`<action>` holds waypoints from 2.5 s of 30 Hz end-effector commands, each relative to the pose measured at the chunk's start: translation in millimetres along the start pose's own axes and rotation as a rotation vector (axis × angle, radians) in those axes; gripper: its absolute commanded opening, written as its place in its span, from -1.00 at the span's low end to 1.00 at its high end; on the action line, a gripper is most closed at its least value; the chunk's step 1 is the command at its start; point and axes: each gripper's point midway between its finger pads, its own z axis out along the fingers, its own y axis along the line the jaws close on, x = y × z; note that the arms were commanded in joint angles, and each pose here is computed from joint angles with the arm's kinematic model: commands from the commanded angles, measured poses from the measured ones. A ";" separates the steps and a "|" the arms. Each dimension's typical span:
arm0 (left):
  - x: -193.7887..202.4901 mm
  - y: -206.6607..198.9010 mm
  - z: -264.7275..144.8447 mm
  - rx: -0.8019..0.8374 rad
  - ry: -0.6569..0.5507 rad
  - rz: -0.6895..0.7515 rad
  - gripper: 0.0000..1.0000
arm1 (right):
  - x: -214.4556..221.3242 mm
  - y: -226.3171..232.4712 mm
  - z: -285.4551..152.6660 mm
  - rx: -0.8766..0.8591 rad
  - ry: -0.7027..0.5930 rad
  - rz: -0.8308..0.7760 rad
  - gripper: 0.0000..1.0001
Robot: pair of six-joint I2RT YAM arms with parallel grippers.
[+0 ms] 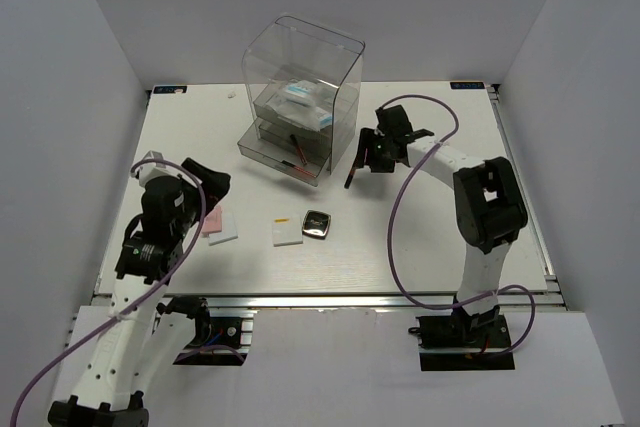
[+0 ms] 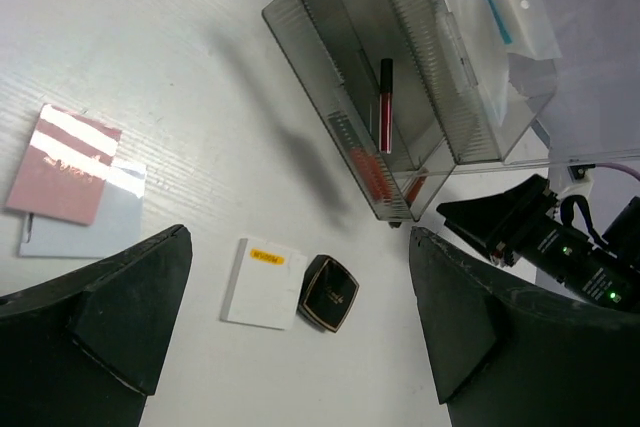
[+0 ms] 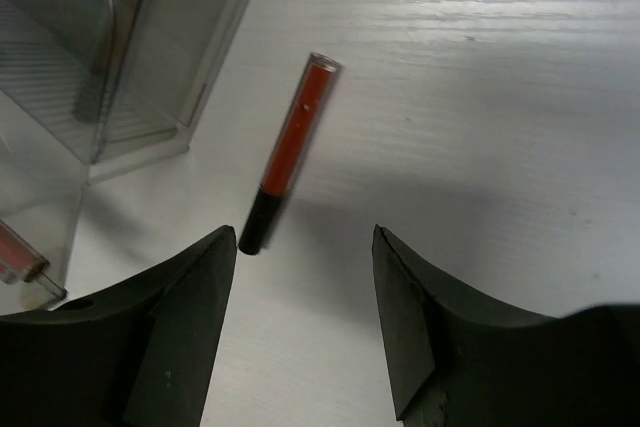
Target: Organize the makeup
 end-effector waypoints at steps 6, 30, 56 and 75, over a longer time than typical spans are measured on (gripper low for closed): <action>9.7 34.6 -16.7 -0.117 0.004 0.000 0.96 | -23.2 17.6 20.4 0.076 -0.052 0.060 0.28; 11.5 40.8 -7.9 -0.155 0.008 0.010 0.96 | 21.4 -31.8 42.3 0.392 -0.016 -0.064 0.29; 35.6 33.2 3.1 -0.051 0.051 -0.112 0.96 | 31.6 -80.3 -13.0 0.184 0.020 -0.256 -1.00; 56.7 26.1 19.7 0.042 0.103 -0.147 0.96 | 35.7 70.5 -135.9 -0.540 -0.280 -0.982 -1.00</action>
